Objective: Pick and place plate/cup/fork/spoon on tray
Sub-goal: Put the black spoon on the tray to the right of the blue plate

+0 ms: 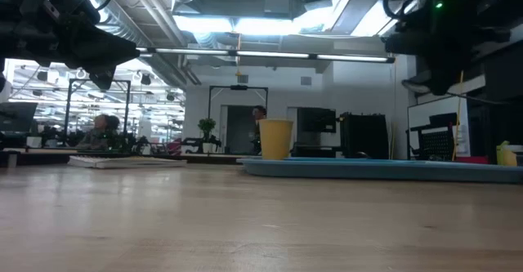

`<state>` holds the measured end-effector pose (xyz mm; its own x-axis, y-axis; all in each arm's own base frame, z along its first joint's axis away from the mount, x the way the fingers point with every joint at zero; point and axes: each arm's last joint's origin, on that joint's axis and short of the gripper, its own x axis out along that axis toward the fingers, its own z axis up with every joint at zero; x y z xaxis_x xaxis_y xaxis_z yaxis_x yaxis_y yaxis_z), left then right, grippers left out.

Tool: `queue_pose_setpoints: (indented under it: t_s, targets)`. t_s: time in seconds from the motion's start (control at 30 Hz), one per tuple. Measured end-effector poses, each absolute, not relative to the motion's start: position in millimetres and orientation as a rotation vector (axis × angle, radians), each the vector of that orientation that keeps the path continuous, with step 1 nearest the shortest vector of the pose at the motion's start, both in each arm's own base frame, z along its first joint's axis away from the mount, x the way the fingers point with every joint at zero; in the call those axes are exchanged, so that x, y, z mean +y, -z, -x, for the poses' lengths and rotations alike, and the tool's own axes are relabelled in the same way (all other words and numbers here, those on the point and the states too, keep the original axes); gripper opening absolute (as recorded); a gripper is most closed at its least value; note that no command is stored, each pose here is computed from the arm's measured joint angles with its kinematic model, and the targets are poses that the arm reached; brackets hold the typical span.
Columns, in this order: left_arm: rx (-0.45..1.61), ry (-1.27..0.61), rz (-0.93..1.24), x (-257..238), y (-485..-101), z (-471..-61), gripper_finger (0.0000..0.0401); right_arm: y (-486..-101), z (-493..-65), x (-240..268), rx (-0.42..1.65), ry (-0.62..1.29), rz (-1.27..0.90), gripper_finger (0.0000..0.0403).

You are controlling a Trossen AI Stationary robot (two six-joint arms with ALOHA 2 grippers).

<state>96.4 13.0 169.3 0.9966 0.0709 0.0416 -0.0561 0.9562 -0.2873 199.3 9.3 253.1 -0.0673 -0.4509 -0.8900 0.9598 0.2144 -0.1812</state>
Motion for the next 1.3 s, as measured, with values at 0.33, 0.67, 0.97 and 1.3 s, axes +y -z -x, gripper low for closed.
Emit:
queue_pose_setpoints:
  t_s: [0.33,0.67,0.97,1.3]
  targets:
    - [-0.051,-0.064,0.290,13.0,-169.3,-96.4,0.0059,-248.7,-203.0,-54.5,1.098,1.297,-0.632,0.0003]
    - [-0.052,-0.064,0.290,13.0,-169.3,-96.4,0.0059,-186.8,-170.6,-96.8,1.142,1.199,-0.779,0.0003]
    - [-0.051,-0.065,0.290,13.0,-169.3,-96.4,0.0059,-173.2,-149.4,-119.6,1.079,1.270,-0.848,0.0004]
    - [-0.051,-0.064,0.290,13.0,-169.3,-96.4,0.0059,-144.1,-133.0,-126.4,1.015,1.285,-0.897,0.0005]
